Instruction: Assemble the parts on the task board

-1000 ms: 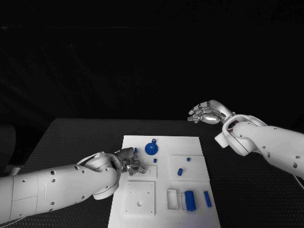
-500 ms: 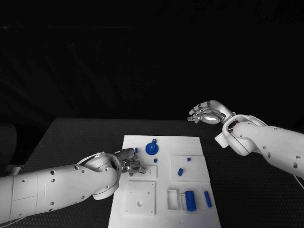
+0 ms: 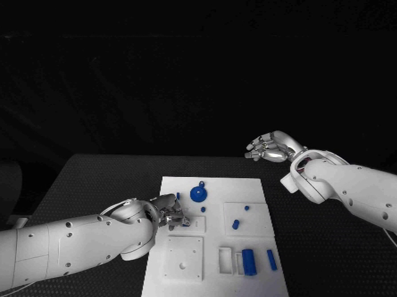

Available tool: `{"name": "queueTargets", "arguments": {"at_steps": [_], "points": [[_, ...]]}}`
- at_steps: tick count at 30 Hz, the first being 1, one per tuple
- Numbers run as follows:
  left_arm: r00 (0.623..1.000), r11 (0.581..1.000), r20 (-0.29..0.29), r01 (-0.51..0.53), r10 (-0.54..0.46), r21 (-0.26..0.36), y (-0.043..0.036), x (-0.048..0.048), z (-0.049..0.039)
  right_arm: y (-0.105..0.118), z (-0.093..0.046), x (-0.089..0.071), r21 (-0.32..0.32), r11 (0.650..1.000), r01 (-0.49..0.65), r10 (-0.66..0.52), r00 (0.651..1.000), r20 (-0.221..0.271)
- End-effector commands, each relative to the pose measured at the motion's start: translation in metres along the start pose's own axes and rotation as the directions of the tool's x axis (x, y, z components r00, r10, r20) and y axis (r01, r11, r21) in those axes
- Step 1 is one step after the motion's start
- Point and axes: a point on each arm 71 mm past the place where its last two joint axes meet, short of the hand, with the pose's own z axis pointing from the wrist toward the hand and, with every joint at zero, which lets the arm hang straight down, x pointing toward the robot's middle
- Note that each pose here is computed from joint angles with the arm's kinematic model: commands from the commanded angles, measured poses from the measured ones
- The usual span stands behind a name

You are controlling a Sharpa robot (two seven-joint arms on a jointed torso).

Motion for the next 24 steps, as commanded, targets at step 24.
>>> {"name": "queueTargets", "arguments": {"at_steps": [24], "points": [[0.994,0.995,-0.04,-0.096,0.097,0.011,-0.0074,0.0057,0.005,0.0015,0.0002,0.0022,-0.014,1.0,0.001,-0.001,1.0,-0.019]]}}
